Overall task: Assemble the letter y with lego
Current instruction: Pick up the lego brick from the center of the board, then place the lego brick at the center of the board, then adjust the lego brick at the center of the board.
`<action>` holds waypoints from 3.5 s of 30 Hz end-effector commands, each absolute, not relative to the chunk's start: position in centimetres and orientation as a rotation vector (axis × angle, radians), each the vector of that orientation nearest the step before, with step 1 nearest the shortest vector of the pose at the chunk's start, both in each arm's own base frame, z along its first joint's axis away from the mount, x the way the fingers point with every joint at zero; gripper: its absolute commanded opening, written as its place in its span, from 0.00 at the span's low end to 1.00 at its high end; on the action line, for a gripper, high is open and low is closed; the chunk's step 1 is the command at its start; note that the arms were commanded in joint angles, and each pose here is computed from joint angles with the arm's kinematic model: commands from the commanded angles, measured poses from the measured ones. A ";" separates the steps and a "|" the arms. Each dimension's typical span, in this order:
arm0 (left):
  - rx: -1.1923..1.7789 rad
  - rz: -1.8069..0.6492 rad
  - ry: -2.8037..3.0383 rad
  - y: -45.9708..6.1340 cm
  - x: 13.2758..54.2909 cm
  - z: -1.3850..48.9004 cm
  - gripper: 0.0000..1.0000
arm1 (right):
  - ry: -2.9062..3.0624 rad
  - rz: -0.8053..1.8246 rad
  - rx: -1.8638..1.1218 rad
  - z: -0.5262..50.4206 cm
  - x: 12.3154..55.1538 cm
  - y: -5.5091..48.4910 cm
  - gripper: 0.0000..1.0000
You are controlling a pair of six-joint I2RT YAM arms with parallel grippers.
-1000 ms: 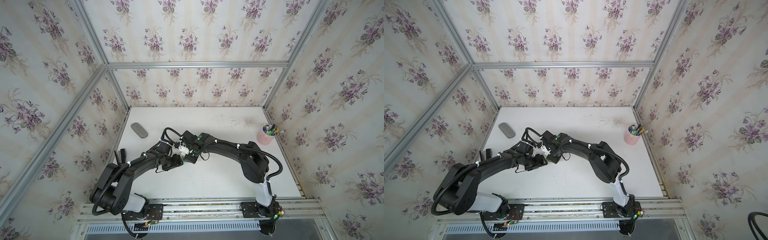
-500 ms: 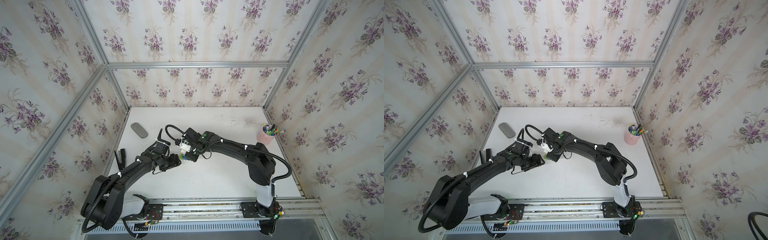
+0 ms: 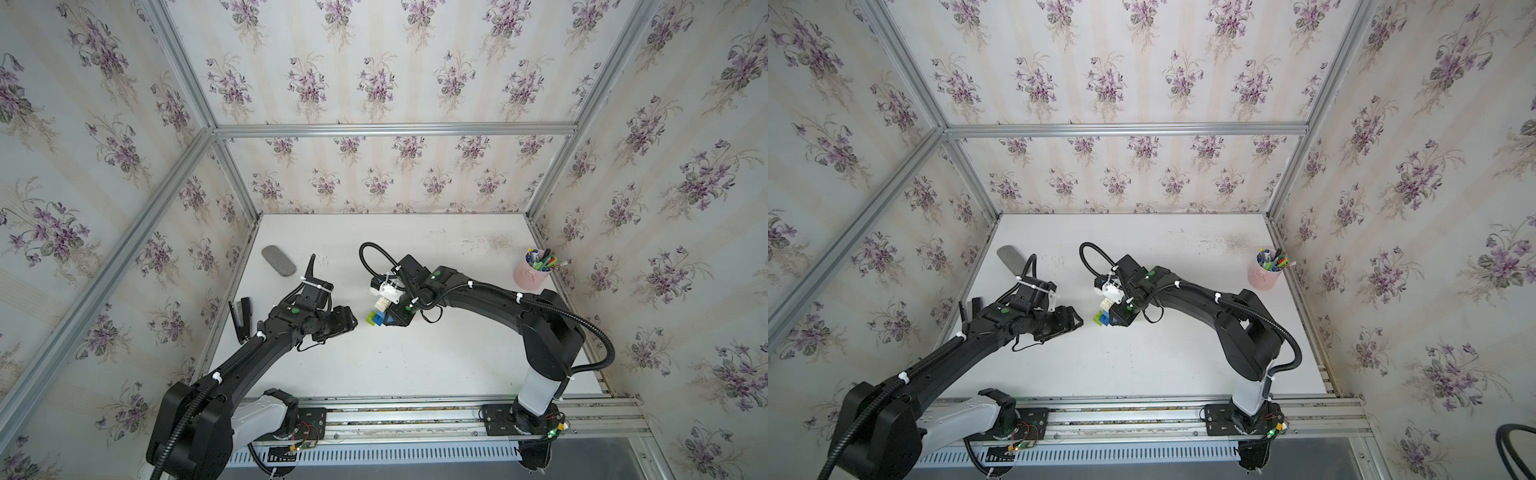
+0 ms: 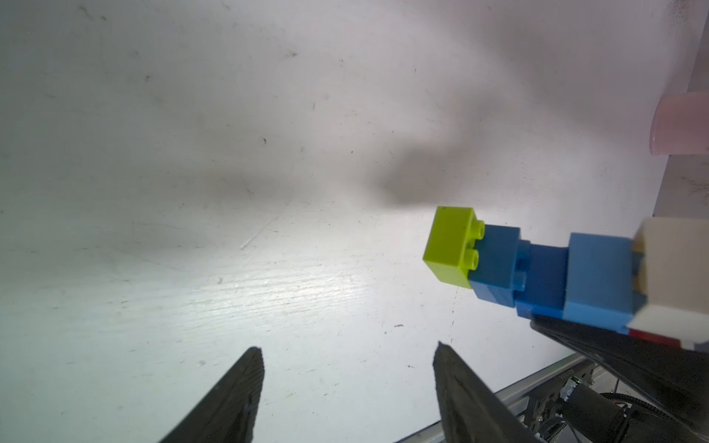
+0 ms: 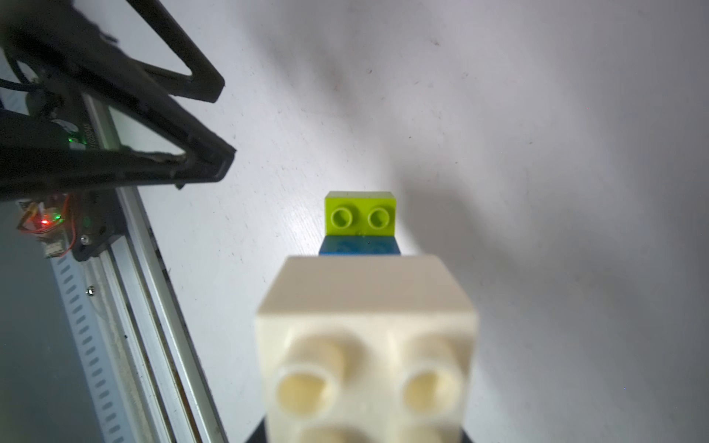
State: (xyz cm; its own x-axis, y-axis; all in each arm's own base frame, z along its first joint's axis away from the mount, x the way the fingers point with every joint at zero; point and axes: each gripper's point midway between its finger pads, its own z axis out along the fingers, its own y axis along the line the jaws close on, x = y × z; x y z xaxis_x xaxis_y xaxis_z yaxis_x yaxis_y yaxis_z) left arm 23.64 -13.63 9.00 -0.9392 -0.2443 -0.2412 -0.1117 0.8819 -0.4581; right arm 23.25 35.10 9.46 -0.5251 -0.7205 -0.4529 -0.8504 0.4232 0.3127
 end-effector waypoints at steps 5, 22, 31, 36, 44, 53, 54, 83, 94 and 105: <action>-0.269 -0.627 2.776 -13.4 23.6 8.9 0.72 | 2.380 1.062 -1.338 9.7 21.9 36.5 0.25; -0.271 -0.623 2.787 -13.2 23.7 8.8 0.72 | 2.446 1.272 -1.260 6.0 21.5 35.9 0.28; -0.268 -0.622 2.796 -13.3 23.9 8.6 0.72 | 2.457 1.331 -1.249 5.2 21.3 35.8 0.34; -0.263 -0.623 2.794 -13.4 24.0 8.7 0.72 | 2.468 1.334 -1.237 4.8 21.5 35.8 0.40; -0.268 -0.620 2.800 -13.3 24.0 8.6 0.72 | 2.483 1.298 -1.209 4.5 22.3 35.4 0.48; -0.269 -0.610 2.809 -13.4 24.2 8.4 0.72 | 2.492 1.220 -1.145 5.2 24.7 34.5 0.54; -0.268 -0.609 2.808 -13.4 24.3 8.4 0.72 | 2.496 1.206 -1.141 5.2 25.0 34.4 0.54; -0.241 -0.477 2.919 -14.5 27.9 3.7 0.67 | 2.466 0.919 -0.809 8.8 20.0 28.2 0.48; -0.190 -0.458 2.992 -15.5 25.1 1.7 0.64 | 2.429 0.898 -0.771 9.5 19.8 27.4 0.47; -0.144 -0.472 3.019 -16.8 21.1 1.4 0.65 | 2.522 0.886 -0.758 6.4 19.6 27.4 0.44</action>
State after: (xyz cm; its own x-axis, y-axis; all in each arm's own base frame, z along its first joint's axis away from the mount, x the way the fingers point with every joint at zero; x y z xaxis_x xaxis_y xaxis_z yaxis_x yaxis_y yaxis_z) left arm 23.11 -17.61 2.28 -0.9859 -0.0844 -0.1444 -0.0294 0.9373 -0.3473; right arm 19.39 27.23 6.76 -0.7803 -0.3813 -0.4956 -0.6072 0.6516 0.4546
